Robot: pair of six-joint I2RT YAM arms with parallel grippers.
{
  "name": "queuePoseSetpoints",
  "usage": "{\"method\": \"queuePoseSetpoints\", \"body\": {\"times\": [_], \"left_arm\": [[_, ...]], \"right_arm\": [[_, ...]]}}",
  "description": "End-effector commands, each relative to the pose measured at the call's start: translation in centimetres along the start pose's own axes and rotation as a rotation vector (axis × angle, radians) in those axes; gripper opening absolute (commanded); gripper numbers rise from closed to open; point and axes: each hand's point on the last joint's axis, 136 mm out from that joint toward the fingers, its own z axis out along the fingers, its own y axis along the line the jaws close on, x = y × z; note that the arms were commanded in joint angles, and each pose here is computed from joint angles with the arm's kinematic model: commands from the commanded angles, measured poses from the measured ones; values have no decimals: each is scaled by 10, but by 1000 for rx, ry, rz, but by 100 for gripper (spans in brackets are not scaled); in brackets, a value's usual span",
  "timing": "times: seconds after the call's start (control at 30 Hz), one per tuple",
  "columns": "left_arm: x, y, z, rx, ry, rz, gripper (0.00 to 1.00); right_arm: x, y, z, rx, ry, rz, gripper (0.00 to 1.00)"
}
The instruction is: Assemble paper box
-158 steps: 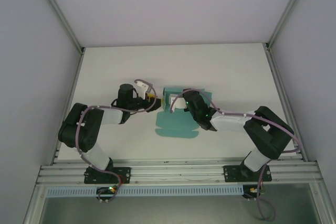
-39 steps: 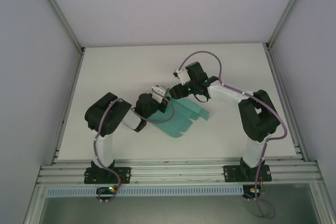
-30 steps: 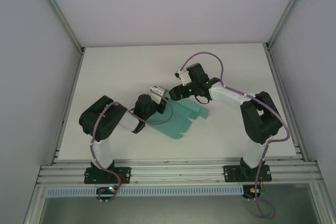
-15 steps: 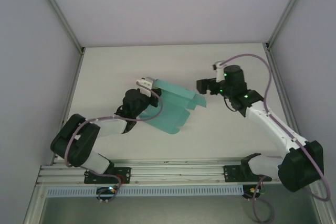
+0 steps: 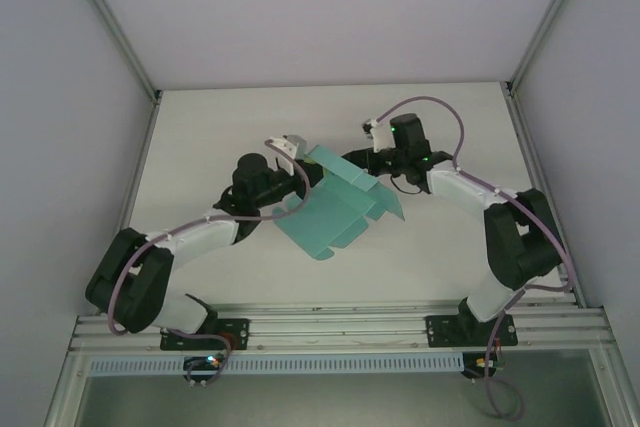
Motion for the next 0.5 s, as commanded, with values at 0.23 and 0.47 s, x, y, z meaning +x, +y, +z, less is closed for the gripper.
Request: {"method": "queuePoseSetpoints", "body": {"times": [0.23,0.47], "left_arm": [[22,74,13,-550,94,65,0],[17,79,13,-712,89,149,0]], "right_arm": [[-9,81,6,-361,-24,-114,94],[-15,94,3,-386,-54,-117,94]]}}
